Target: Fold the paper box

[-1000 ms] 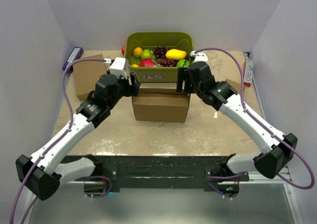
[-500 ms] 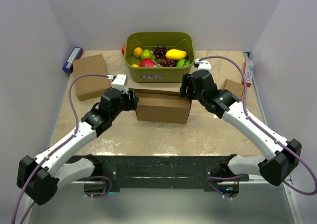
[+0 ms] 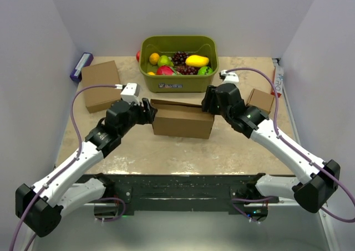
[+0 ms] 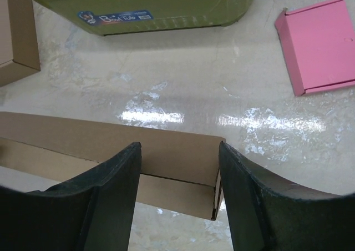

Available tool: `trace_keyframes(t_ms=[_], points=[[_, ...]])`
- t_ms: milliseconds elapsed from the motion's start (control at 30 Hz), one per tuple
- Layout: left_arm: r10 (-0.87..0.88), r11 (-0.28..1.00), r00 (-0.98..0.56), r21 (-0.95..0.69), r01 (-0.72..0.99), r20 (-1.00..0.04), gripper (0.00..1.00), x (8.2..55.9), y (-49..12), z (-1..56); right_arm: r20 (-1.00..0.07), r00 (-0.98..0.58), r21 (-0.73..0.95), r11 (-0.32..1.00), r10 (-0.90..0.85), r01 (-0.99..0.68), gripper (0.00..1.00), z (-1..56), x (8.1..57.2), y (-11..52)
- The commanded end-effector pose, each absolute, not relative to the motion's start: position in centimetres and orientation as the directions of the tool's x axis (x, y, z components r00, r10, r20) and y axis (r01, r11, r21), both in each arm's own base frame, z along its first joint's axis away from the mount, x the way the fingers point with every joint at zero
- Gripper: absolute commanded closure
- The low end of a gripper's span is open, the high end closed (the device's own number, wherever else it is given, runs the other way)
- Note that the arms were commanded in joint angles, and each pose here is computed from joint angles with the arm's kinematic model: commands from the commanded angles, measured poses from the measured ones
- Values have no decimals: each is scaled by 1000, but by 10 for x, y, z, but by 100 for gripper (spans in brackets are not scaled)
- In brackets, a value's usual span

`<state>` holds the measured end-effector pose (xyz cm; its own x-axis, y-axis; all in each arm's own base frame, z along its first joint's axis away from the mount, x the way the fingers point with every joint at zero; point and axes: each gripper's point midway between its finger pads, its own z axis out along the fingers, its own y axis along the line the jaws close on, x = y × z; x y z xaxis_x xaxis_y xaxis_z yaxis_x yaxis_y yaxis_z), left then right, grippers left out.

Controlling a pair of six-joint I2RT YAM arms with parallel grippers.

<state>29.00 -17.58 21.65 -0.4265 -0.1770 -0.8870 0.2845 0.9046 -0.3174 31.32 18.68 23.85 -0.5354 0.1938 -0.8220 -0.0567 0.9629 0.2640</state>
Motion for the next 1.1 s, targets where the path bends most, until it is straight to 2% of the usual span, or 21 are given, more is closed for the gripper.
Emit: trace_keyframes(t_ms=[0,100,233,567,833,1067], points=[[-275,857,-318,-382,346,-907,34,296,-185,287,-802,-579,186,983,150,-3,41,212,302,168],[-282,863,-275,-369,346,-919,32,306,-185,311,-799,-582,186,983,148,-6,42,210,301,169],[-273,877,-275,-356,322,-922,33,323,-184,308,-800,-582,186,982,146,-9,42,210,301,170],[-301,883,-304,-384,269,-904,45,351,-183,270,-799,-585,180,983,139,-14,43,209,300,169],[-298,876,-383,-410,254,-874,53,334,-181,231,-799,-586,177,984,136,-13,43,207,301,170],[-308,856,-466,-455,244,-829,57,312,-182,195,-794,-594,171,985,130,-12,43,202,301,170]])
